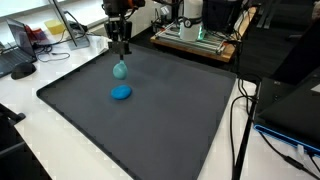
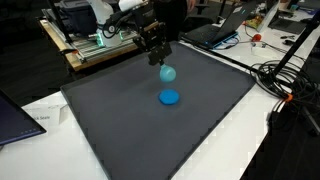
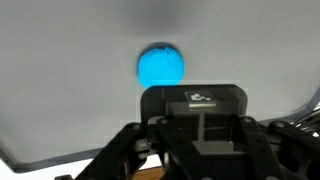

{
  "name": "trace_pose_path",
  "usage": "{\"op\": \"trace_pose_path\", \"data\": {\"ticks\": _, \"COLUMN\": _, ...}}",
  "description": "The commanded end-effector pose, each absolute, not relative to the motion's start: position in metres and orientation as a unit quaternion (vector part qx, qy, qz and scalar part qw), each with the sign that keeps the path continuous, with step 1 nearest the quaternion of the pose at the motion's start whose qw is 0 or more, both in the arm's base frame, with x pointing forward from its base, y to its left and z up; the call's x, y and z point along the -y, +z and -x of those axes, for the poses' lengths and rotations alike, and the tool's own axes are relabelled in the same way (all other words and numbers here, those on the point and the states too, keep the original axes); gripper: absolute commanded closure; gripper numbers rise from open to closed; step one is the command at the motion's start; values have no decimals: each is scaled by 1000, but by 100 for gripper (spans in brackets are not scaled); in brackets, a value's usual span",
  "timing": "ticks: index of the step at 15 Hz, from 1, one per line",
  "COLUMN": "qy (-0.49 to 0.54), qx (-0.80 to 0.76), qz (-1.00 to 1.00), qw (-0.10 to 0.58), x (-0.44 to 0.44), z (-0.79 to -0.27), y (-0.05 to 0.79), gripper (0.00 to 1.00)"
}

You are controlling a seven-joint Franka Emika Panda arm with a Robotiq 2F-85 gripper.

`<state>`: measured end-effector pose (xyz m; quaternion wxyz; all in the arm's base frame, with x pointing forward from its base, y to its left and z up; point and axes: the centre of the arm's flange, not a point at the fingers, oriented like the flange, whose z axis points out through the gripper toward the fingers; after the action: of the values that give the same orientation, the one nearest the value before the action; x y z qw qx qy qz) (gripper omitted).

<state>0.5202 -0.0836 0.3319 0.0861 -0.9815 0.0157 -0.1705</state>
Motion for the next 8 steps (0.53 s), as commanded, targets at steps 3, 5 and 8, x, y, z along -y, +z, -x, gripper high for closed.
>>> {"op": "trace_pose_path", "data": {"ticks": 3, "qy": -194, "qx": -7, "qz": 979, "qw": 69, "x": 81, "z": -540, "y": 320, "gripper": 78}}
{"op": "trace_pose_path", "data": {"ticks": 5, "qy": -211, "qx": -4, "qz": 975, "qw": 63, "x": 77, "z": -541, "y": 325, "gripper": 78}}
{"op": "trace_pose_path", "data": {"ticks": 8, "qy": -224, "qx": -1, "qz": 973, "qw": 58, "x": 74, "z": -545, "y": 329, "gripper": 78}}
